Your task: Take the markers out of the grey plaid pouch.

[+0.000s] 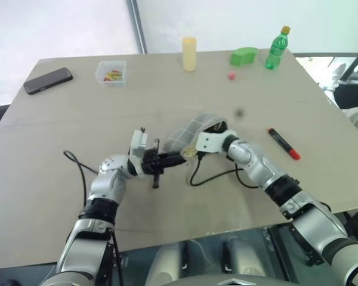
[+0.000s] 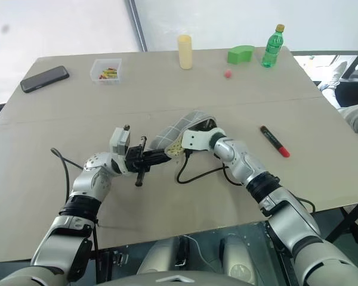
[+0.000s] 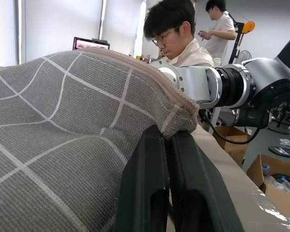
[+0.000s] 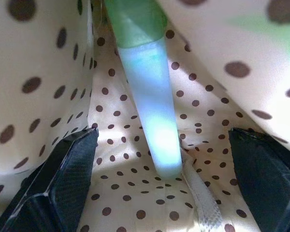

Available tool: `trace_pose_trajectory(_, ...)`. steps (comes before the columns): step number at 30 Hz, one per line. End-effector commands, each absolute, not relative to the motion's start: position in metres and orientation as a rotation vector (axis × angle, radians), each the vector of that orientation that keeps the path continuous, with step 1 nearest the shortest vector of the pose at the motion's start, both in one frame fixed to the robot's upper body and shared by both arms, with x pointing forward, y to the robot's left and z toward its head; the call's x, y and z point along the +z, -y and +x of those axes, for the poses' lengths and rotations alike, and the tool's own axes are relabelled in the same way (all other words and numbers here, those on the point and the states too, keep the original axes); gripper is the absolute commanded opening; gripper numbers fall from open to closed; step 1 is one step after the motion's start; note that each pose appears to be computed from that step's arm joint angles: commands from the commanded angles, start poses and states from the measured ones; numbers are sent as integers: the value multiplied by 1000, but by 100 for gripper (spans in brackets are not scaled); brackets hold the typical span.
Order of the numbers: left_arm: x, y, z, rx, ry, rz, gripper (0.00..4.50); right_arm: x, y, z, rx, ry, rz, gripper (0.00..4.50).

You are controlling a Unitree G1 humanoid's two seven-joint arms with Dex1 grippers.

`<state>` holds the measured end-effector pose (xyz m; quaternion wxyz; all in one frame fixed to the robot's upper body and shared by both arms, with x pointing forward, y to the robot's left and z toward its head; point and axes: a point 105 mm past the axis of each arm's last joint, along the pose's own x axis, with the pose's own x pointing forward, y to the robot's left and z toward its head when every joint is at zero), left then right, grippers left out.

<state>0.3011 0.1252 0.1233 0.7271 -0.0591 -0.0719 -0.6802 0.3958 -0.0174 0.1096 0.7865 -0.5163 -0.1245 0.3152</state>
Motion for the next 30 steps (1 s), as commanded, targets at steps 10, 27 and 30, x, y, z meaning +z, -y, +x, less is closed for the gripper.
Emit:
trace_pose_trajectory(10,136,-112,293,-1591,273,-104,0,86,100,409,510,46,-1128,27)
trace_pose_trajectory(27,151,-132,334,-1454,278,-160,0,138,114,357,548,17,-960,5)
trace_pose_trajectory(30,156,-131,338,-1461,280,-162,0,138,113,356,558,5,-965,5)
